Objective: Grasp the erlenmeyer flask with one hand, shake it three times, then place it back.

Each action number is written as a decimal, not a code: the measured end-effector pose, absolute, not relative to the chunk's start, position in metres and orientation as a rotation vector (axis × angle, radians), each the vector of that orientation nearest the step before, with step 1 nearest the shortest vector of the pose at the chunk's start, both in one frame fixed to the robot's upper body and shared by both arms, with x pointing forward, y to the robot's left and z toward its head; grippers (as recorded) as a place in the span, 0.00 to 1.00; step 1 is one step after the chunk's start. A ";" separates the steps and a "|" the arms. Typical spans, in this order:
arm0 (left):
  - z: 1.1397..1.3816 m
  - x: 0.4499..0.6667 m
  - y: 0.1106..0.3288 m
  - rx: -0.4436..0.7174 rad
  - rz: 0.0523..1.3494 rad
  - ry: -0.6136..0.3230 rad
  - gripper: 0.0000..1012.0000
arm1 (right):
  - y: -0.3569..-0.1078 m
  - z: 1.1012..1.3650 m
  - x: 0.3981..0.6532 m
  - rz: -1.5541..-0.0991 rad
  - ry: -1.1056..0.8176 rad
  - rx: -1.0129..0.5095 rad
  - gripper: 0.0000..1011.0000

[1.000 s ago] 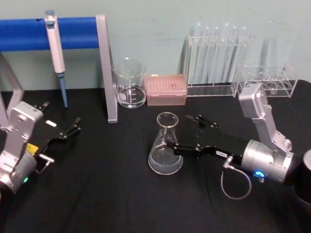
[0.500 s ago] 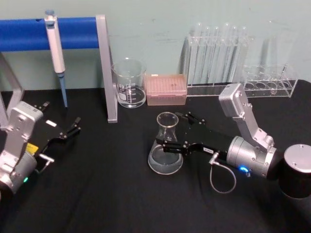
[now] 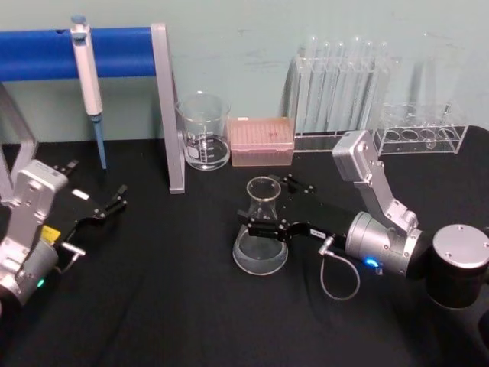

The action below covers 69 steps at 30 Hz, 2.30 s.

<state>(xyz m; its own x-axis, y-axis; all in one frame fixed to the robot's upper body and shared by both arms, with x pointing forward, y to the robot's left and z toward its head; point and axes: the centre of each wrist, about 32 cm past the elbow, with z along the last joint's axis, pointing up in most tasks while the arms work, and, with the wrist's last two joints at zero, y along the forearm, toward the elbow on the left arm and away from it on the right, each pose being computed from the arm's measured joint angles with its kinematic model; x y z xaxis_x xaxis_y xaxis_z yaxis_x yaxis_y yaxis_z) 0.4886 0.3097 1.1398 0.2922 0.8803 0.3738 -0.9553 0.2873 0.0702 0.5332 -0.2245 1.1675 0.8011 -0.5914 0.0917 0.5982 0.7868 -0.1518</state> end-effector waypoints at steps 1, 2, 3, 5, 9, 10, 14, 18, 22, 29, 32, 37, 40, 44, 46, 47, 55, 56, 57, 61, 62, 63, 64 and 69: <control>1.140 0.489 0.310 0.305 1.248 -0.285 0.99 | -0.224 1.167 0.533 -0.641 -0.040 -0.177 0.99; 1.140 0.489 0.310 0.304 1.248 -0.285 0.99 | -0.224 1.167 0.534 -0.642 -0.041 -0.179 0.99; 1.140 0.489 0.310 0.304 1.248 -0.285 0.99 | -0.223 1.167 0.534 -0.642 -0.041 -0.179 0.99; 1.140 0.489 0.310 0.304 1.248 -0.285 0.99 | -0.223 1.167 0.535 -0.643 -0.042 -0.182 0.99; 1.140 0.489 0.310 0.305 1.248 -0.285 0.99 | -0.223 1.165 0.536 -0.646 -0.038 -0.186 0.99; 1.140 0.489 0.310 0.304 1.248 -0.285 0.99 | -0.222 1.165 0.536 -0.647 -0.037 -0.186 0.99; 1.140 0.489 0.310 0.304 1.248 -0.285 0.99 | -0.222 1.165 0.536 -0.647 -0.039 -0.185 0.99; 1.140 0.489 0.310 0.304 1.248 -0.285 0.99 | -0.222 1.165 0.536 -0.647 -0.039 -0.185 0.99; 1.140 0.489 0.310 0.304 1.248 -0.285 0.99 | -0.222 1.165 0.536 -0.647 -0.039 -0.185 0.99; 1.140 0.489 0.310 0.305 1.248 -0.285 0.99 | -0.222 1.165 0.536 -0.648 -0.038 -0.186 0.89; 1.140 0.489 0.310 0.304 1.248 -0.285 0.99 | -0.223 1.165 0.536 -0.648 -0.038 -0.186 0.81; 1.140 0.489 0.310 0.304 1.248 -0.285 0.99 | -0.223 1.165 0.536 -0.648 -0.038 -0.187 0.68; 1.140 0.489 0.310 0.305 1.248 -0.285 0.99 | -0.223 1.165 0.536 -0.648 -0.037 -0.187 0.58; 1.140 0.489 0.310 0.304 1.248 -0.285 0.99 | -0.223 1.165 0.536 -0.648 -0.037 -0.187 0.45; 1.140 0.489 0.310 0.304 1.248 -0.285 0.99 | -0.223 1.165 0.536 -0.648 -0.037 -0.187 0.45; 1.140 0.489 0.310 0.304 1.248 -0.285 0.99 | -0.223 1.165 0.536 -0.648 -0.037 -0.187 0.45; 1.140 0.489 0.310 0.304 1.248 -0.285 0.99 | -0.223 1.168 0.535 -0.661 -0.041 -0.174 0.45; 1.140 0.489 0.310 0.304 1.248 -0.285 0.99 | -0.223 1.169 0.535 -0.665 -0.041 -0.173 0.45; 1.140 0.489 0.310 0.304 1.248 -0.285 0.99 | -0.223 1.172 0.535 -0.674 -0.042 -0.167 0.45; 1.140 0.489 0.310 0.304 1.248 -0.285 0.99 | -0.223 1.185 0.535 -0.695 -0.044 -0.145 0.45; 1.140 0.489 0.310 0.304 1.248 -0.285 0.99 | -0.224 1.187 0.535 -0.697 -0.044 -0.142 0.45; 1.140 0.489 0.310 0.304 1.248 -0.285 0.99 | -0.224 1.191 0.535 -0.701 -0.045 -0.135 0.45; 1.140 0.489 0.310 0.304 1.248 -0.285 0.99 | -0.224 1.194 0.535 -0.705 -0.046 -0.131 0.45; 1.140 0.489 0.310 0.304 1.248 -0.285 0.99 | -0.225 1.219 0.534 -0.744 -0.061 -0.093 0.45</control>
